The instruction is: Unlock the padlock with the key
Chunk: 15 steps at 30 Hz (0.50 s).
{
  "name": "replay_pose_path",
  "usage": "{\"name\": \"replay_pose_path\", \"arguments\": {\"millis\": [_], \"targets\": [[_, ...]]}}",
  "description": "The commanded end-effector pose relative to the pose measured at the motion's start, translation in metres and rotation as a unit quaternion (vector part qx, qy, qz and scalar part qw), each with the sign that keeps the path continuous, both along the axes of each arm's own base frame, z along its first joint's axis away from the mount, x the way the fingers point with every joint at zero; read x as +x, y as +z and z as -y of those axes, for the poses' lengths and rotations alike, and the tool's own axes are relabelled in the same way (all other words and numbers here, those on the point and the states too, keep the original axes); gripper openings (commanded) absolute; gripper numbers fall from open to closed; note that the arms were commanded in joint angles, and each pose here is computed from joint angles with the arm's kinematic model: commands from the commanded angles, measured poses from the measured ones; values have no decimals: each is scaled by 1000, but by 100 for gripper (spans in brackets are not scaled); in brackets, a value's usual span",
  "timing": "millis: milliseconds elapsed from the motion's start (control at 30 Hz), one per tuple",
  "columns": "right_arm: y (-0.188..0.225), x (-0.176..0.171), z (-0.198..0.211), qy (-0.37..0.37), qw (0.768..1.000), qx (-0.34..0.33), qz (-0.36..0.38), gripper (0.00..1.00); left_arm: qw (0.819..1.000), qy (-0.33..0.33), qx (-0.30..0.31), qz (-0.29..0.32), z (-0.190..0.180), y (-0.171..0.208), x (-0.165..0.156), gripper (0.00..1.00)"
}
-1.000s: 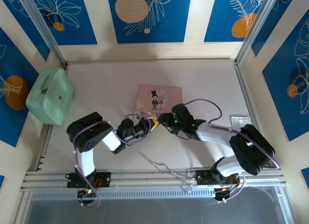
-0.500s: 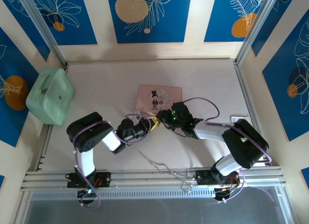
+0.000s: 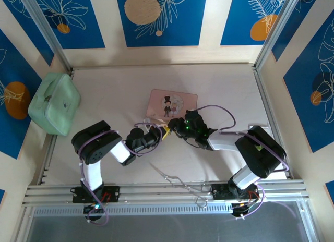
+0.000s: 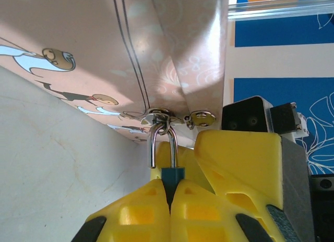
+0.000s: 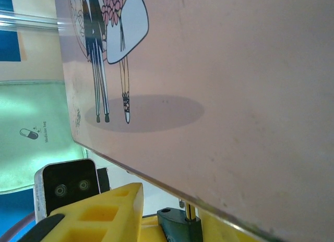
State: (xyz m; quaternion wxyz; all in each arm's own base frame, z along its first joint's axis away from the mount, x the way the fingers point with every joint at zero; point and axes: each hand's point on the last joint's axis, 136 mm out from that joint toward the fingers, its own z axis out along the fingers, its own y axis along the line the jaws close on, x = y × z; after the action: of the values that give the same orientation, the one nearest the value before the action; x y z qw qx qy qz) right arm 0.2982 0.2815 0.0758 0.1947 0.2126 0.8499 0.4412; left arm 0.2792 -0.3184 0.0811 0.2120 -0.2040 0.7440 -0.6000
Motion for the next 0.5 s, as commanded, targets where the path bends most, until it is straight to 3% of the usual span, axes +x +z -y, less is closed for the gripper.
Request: {"name": "replay_pose_path", "arguments": {"millis": [0,300,433,467], "targets": [[-53,-40,0,11,989,-10,-145,29,997,-50,-37,40,20,32,-11,0],[-56,-43,1,10,988,-14,-151,2,998,-48,-33,34,19,27,-10,0],[-54,-42,2,7,989,-13,-150,0,998,-45,-29,26,16,21,-10,0],[-54,-42,2,7,989,-13,-149,0,998,-42,-28,22,15,19,-11,12]]}}
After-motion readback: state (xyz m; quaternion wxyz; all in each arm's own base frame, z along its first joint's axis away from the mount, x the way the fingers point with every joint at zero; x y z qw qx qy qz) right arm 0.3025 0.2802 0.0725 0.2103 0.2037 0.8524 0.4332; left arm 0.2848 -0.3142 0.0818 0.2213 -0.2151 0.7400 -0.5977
